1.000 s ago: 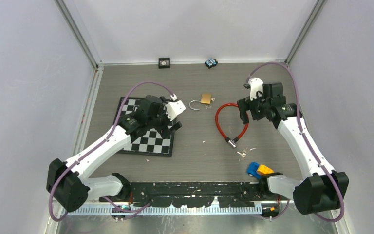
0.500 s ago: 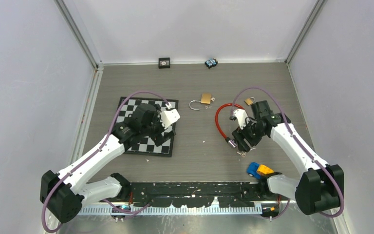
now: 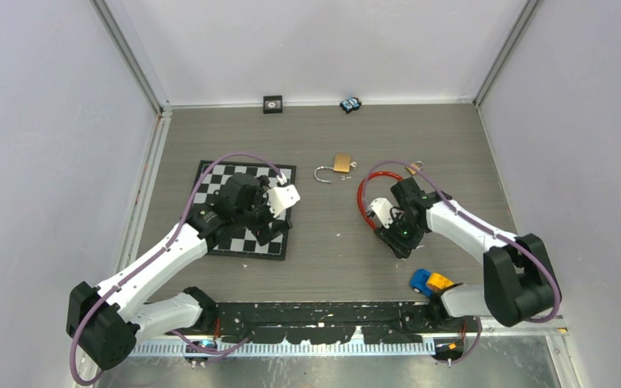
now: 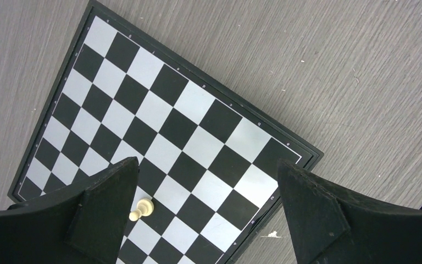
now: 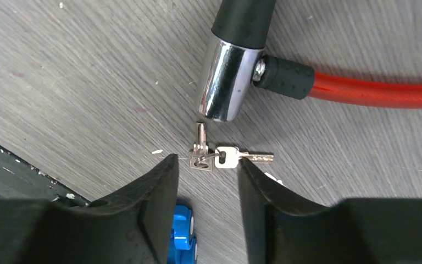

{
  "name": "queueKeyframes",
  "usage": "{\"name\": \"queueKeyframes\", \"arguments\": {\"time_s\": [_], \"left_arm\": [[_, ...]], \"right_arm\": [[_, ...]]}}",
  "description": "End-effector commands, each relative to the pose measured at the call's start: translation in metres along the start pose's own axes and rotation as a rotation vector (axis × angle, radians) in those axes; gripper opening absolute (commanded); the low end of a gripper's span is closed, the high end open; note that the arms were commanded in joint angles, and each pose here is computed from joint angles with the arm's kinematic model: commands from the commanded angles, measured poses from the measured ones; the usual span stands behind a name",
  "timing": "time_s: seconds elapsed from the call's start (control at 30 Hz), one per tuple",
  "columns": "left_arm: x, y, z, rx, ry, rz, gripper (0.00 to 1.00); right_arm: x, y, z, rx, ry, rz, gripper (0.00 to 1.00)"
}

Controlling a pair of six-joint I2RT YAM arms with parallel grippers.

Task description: Unlock with the key

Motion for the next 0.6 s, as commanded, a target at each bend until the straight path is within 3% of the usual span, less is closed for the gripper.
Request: {"name": "queueKeyframes", "arguments": {"time_s": [0.0, 0.07, 0.37, 0.57], "left_arm": [[-0.001, 0.006, 0.002, -0.011, -0.001, -0.039, 0.98], [-0.001, 0.007, 0.002, -0.011, 0.0, -0.041, 0.98], [0.0, 0.007, 0.002, -0.018, -0.001, -0.051, 0.98], [-0.001, 0.009, 0.001, -0.021, -0.005, -0.055, 0.98]], "right_arm": [[-0.006, 0.009, -0.011, 0.039, -0.039, 0.024, 0.43], [-0.009, 0.009, -0.013, 0.042, -0.033, 0.048, 0.38], [-0.011, 0.002, -0.012, 0.048, -0.036, 0.081, 0.37], [0.003, 0.01, -0.014, 0.045, -0.054, 0.05, 0.17]]}}
Point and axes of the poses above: each gripper's point midway between its finger pads, its own x axis back along the fingers, its own z axis along the line the jaws close on, y = z × x, the point moved 3 cm from there along x, back along the fingers, and after that the axes turned 6 degrees about -x, right-handed, at the moved point
